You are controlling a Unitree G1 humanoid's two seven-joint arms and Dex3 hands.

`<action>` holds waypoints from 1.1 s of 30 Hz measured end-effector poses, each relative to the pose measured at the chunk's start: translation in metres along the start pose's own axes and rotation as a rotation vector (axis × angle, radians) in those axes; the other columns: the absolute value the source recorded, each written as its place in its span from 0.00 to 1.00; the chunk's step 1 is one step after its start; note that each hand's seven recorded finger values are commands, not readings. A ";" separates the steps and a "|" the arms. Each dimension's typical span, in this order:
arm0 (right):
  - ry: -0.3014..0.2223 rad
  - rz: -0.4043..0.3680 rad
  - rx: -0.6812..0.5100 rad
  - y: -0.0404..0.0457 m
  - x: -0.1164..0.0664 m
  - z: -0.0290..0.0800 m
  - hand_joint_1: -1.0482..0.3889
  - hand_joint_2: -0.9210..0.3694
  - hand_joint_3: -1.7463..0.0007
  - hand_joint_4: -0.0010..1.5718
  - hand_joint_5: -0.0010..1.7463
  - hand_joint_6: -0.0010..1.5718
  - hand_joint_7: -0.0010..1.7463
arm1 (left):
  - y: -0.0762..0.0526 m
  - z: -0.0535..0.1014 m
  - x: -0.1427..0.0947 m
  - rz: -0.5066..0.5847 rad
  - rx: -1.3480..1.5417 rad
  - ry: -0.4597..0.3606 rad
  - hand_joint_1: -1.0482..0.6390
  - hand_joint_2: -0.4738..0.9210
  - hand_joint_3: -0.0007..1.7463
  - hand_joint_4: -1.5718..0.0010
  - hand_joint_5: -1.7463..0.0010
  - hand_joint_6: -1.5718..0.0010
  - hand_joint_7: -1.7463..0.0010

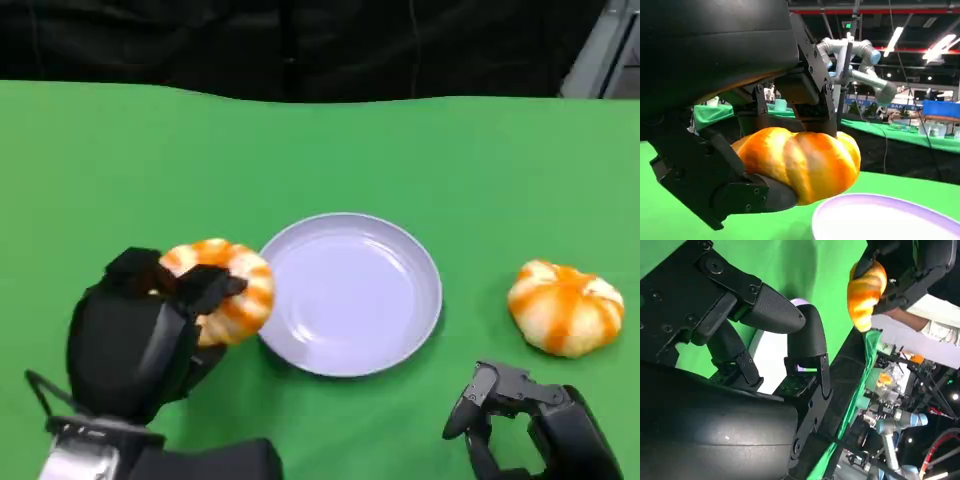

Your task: Grasp the bread from the table and place it into the plate.

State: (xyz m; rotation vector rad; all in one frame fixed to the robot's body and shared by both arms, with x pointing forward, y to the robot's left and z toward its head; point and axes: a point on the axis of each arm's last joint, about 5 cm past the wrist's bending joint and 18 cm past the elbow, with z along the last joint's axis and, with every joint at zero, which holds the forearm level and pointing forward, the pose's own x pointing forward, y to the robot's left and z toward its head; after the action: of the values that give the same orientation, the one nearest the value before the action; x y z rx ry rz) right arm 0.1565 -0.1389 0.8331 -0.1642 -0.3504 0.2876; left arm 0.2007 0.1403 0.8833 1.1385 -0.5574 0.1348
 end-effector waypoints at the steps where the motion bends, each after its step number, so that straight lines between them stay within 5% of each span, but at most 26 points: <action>1: -0.002 0.000 0.000 0.0000 0.001 0.000 0.34 0.46 0.17 0.57 1.00 0.51 0.86 | 0.000 0.002 0.003 0.007 -0.008 -0.007 0.53 0.65 0.63 0.37 0.17 0.33 0.53; 9: -0.001 0.000 -0.002 -0.0001 0.000 0.000 0.35 0.46 0.16 0.57 1.00 0.51 0.86 | -0.008 0.012 0.020 -0.008 -0.073 -0.031 0.52 0.63 0.67 0.37 0.20 0.36 0.50; 18: -0.001 0.000 -0.002 0.0000 0.000 0.000 0.35 0.46 0.15 0.56 1.00 0.52 0.86 | -0.023 0.022 0.036 -0.057 -0.102 -0.066 0.53 0.65 0.61 0.42 0.10 0.40 0.42; 33: 0.000 -0.001 0.000 0.0004 -0.001 0.000 0.34 0.46 0.16 0.57 1.00 0.52 0.86 | -0.050 0.036 0.057 -0.151 -0.181 -0.077 0.51 0.63 0.61 0.44 0.08 0.43 0.36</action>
State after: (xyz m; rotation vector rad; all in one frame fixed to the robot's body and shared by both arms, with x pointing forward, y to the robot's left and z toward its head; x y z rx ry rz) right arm 0.1558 -0.1387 0.8331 -0.1636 -0.3503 0.2866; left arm 0.2553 0.0769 0.8808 1.0083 -0.5385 -0.0886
